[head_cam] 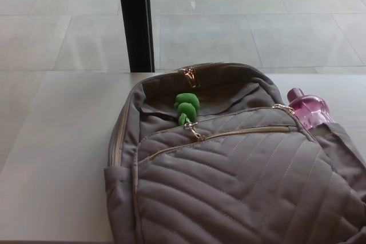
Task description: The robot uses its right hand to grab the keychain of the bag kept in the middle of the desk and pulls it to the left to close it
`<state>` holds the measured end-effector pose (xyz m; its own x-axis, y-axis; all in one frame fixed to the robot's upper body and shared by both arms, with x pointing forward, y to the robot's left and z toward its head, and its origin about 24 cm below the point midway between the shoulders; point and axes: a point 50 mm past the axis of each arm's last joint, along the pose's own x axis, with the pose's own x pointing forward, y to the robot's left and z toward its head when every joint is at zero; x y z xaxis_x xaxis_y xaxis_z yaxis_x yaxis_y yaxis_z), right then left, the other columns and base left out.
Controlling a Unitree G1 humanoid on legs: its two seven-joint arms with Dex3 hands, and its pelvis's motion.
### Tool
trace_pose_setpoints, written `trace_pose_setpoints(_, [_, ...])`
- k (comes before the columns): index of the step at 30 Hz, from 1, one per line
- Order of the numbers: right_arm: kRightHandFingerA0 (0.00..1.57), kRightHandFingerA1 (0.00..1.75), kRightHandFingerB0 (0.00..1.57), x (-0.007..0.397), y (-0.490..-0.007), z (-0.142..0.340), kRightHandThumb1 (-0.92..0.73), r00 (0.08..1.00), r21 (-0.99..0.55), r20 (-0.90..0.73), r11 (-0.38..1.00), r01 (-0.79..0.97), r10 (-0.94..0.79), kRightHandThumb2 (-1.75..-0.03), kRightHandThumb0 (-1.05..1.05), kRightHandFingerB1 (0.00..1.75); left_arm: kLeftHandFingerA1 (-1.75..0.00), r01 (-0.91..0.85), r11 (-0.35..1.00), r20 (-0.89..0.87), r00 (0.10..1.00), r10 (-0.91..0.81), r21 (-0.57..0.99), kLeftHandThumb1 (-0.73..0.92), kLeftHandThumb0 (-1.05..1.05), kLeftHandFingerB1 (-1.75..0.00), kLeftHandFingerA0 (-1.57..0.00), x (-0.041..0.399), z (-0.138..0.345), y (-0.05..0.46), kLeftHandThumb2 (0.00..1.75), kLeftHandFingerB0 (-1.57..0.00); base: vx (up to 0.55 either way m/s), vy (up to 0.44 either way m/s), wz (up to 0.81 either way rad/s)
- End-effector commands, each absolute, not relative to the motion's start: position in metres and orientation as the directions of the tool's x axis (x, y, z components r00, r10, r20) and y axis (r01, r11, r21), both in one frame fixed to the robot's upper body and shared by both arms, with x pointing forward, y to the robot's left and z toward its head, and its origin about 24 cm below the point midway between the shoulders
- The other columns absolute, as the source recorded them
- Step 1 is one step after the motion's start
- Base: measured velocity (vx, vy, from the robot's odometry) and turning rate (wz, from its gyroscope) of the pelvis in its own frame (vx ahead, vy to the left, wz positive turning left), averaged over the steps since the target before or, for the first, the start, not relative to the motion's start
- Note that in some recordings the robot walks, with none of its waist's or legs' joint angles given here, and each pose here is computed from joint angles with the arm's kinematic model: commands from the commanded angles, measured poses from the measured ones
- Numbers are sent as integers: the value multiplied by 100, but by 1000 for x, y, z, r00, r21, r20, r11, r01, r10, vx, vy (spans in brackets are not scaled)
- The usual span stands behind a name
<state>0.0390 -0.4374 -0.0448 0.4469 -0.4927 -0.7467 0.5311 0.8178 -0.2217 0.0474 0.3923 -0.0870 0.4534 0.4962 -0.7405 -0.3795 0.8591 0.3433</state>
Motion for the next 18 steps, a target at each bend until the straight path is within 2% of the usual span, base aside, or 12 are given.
trace_pose_setpoints(1, [81, 67, 59, 31, -441, -39, -51, 496, -240, -740, 868, 435, -454, -56, -58, 48, -62, -386, 842, -743, 417, 524, 377, 86, -63, -45, -71, 41, -87, 394, 66, -50, 0, 0, 0])
trace_pose_setpoints(2, [83, 66, 62, 27, -439, -37, -49, 510, -280, -748, 899, 338, -425, -57, -60, 49, -61, -344, 851, -745, 422, 517, 396, 87, -65, -45, -71, 38, -88, 393, 66, -50, 0, 0, 0])
trace_pose_setpoints(3, [79, 62, 63, 28, -439, -37, -51, 504, -296, -760, 909, 294, -411, -56, -60, 47, -60, -338, 852, -747, 418, 517, 400, 87, -65, -44, -72, 37, -88, 392, 66, -51, 0, 0, 0])
trace_pose_setpoints(4, [79, 63, 64, 24, -438, -37, -45, 499, -302, -767, 913, 274, -404, -58, -61, 49, -58, -341, 854, -751, 416, 513, 394, 87, -64, -43, -71, 33, -89, 392, 66, -47, 0, 0, 0])
trace_pose_setpoints(5, [83, 59, 69, 23, -438, -37, -48, 498, -320, -765, 912, 255, -408, -56, -61, 48, -68, -341, 853, -753, 412, 513, 395, 68, -64, -56, -66, 31, -89, 391, 104, -39, 0, 0, 0])
trace_pose_setpoints(6, [83, 59, 69, 20, -439, -36, -48, 498, -329, -765, 912, 245, -409, -56, -61, 48, -68, -340, 854, -755, 409, 512, 395, 68, -64, -56, -66, 29, -90, 391, 104, -39, 0, 0, 0])
trace_pose_setpoints(7, [85, 58, 71, 19, -438, -36, -48, 493, -333, -768, 913, 235, -408, -55, -61, 47, -53, -324, 854, -759, 401, 513, 407, 87, -64, -42, -70, 28, -90, 391, 66, -45, 0, 0, 0])
trace_pose_setpoints(12, [84, 59, 70, 20, -437, -39, -48, 487, -348, -774, 914, 207, -405, -55, -59, 49, -52, -335, 856, -776, 378, 505, 393, 86, -67, -41, -67, 28, -92, 390, 65, -50, 0, 0, 0])
trace_pose_setpoints(13, [83, 58, 69, 20, -437, -38, -49, 490, -351, -773, 915, 197, -402, -56, -59, 49, -53, -338, 854, -774, 378, 508, 396, 85, -67, -42, -71, 29, -93, 390, 66, -50, 0, 0, 0])
trace_pose_setpoints(17, [96, 55, 70, 22, -437, -38, -54, 482, -398, -775, 908, 132, -410, -57, -57, 47, -52, -300, 862, -772, 389, 502, 409, 87, -65, -41, -72, 30, -93, 389, 66, -45, 0, 0, 0])
trace_pose_setpoints(18, [108, 58, 71, 22, -437, -38, -54, 481, -401, -774, 907, 130, -411, -57, -55, 48, -50, -294, 863, -773, 390, 500, 410, 88, -65, -41, -70, 29, -93, 389, 66, -43, 0, 0, 0])
